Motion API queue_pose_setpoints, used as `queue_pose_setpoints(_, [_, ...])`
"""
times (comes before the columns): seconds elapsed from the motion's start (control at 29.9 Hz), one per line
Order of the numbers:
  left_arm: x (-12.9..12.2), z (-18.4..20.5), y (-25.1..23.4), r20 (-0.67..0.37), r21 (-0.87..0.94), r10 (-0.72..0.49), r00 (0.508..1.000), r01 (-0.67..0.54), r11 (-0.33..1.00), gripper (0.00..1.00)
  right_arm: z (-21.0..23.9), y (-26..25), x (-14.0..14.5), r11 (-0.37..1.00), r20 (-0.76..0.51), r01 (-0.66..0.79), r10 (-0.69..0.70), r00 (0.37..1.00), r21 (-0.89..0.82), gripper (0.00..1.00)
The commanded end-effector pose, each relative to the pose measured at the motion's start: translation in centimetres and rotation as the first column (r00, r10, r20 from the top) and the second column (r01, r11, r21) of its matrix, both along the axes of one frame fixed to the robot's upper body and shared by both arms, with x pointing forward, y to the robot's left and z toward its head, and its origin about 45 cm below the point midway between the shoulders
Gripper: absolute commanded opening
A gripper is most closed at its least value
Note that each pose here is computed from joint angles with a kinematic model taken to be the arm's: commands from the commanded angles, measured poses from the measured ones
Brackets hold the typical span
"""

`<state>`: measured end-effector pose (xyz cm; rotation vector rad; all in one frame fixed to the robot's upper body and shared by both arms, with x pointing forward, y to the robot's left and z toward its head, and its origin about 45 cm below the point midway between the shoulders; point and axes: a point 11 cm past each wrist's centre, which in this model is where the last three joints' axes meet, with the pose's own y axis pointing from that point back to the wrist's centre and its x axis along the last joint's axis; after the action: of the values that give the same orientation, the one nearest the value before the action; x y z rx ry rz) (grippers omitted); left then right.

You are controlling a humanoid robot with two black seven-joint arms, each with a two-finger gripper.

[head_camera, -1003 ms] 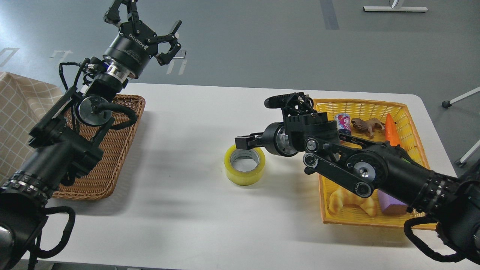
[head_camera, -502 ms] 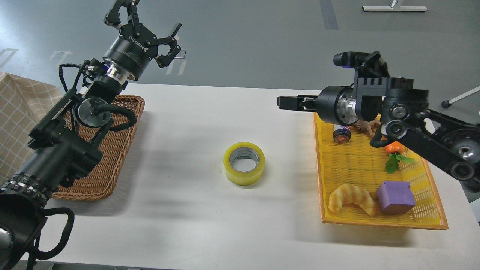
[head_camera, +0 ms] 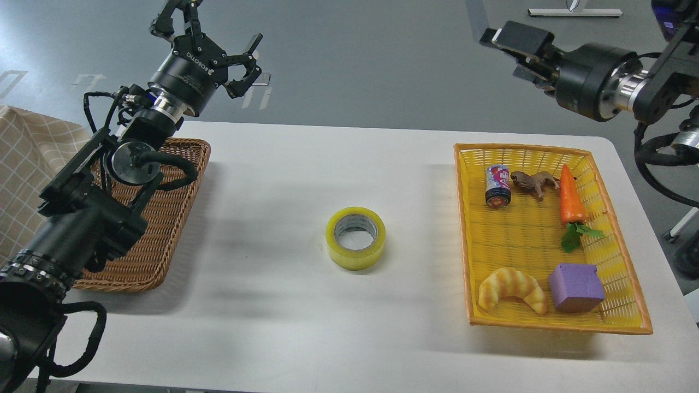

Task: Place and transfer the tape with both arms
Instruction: 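Withdraw the right gripper back above the tray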

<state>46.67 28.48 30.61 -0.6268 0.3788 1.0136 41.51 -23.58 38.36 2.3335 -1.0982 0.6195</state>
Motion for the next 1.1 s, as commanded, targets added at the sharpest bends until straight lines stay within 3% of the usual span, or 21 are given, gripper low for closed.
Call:
queue_pose_setpoints(0.0, [0.0,0.0,0.0,0.0,0.001,-0.001,1.0,0.001,1.0,0.98,-0.1,-1.2,-0.6,0.966,-0.063,-0.005,0.022,0.998,0.259,1.0])
queue_pose_setpoints(0.2, [0.1,0.3,-0.1,0.006,0.007,-0.004,1.0,0.004,1.0,0.98,0.3,-3.7,-0.9,0.838,-0.103,0.034,0.027,0.994,0.545,1.0])
queue_pose_setpoints(0.43, [0.1,0.5,0.7,0.01,0.019,0.01,1.0,-0.011,1.0,0.98,0.4,-5.5,0.6,0.512,-0.1,0.078,0.015,0.995,0.855,1.0])
queue_pose_setpoints(0.7, [0.0,0.6,1.8,0.007,0.042,0.023,1.0,-0.024,0.999,0.98,-0.7,-5.1,1.4,0.317,-0.106,0.088,0.041,0.994,0.944,1.0])
queue_pose_setpoints(0.87, [0.0,0.7,1.8,0.007,0.044,0.024,1.0,-0.025,0.999,0.98,-0.8,-7.0,1.8,0.182,-0.029,0.037,-0.049,0.998,0.983,1.0])
queue_pose_setpoints(1.07, [0.0,0.5,1.6,0.008,0.036,0.023,1.0,-0.023,0.999,0.98,-5.6,-6.4,3.7,0.065,-0.15,0.154,-0.063,0.987,0.986,1.0])
